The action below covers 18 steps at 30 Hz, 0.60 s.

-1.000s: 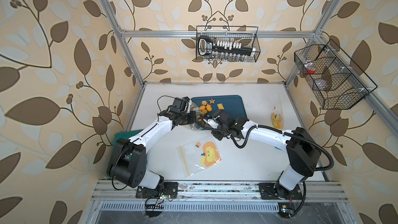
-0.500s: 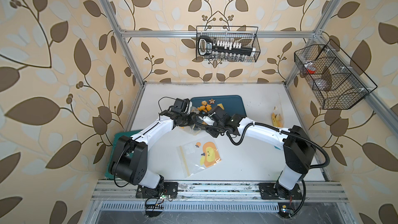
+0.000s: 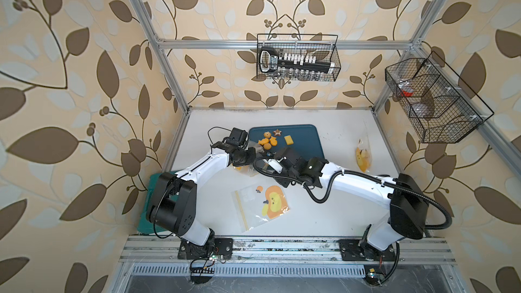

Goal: Put the cookies into a resealable bag to prevent moisture
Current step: Place the cookie in the ziploc bag, then pick up the cookie from the tray.

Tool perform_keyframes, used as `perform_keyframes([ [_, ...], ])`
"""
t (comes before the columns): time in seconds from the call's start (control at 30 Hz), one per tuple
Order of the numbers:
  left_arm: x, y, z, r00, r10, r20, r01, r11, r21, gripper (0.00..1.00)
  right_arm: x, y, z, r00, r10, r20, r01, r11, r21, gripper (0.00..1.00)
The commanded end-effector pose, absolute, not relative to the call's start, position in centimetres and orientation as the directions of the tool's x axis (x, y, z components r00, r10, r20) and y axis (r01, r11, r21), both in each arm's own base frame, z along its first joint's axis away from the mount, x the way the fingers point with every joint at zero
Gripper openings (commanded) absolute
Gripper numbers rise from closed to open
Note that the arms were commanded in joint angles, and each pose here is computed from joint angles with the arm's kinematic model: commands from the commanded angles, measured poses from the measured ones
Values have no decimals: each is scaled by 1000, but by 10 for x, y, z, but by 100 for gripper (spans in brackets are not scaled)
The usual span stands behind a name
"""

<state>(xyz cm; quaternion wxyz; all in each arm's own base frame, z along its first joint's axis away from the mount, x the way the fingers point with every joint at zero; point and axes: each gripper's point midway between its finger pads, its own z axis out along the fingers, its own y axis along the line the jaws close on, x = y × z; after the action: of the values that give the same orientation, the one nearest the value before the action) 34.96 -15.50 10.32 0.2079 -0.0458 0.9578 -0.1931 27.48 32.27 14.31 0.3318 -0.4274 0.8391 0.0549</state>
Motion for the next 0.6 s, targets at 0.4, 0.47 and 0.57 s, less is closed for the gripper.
perform_keyframes([
  [0.4,363,-145,112,-888,-210,-408,-60,934,-351,0,266,257,174,-517,-407,-753,-562,825,-61,43],
  [0.47,362,-142,112,-886,-215,-411,-71,938,-338,0,266,257,168,-537,-396,-745,-574,819,-22,43],
  [0.57,362,-130,112,-874,-239,-423,-116,948,-297,0,268,255,152,-580,-398,-711,-573,820,8,45],
])
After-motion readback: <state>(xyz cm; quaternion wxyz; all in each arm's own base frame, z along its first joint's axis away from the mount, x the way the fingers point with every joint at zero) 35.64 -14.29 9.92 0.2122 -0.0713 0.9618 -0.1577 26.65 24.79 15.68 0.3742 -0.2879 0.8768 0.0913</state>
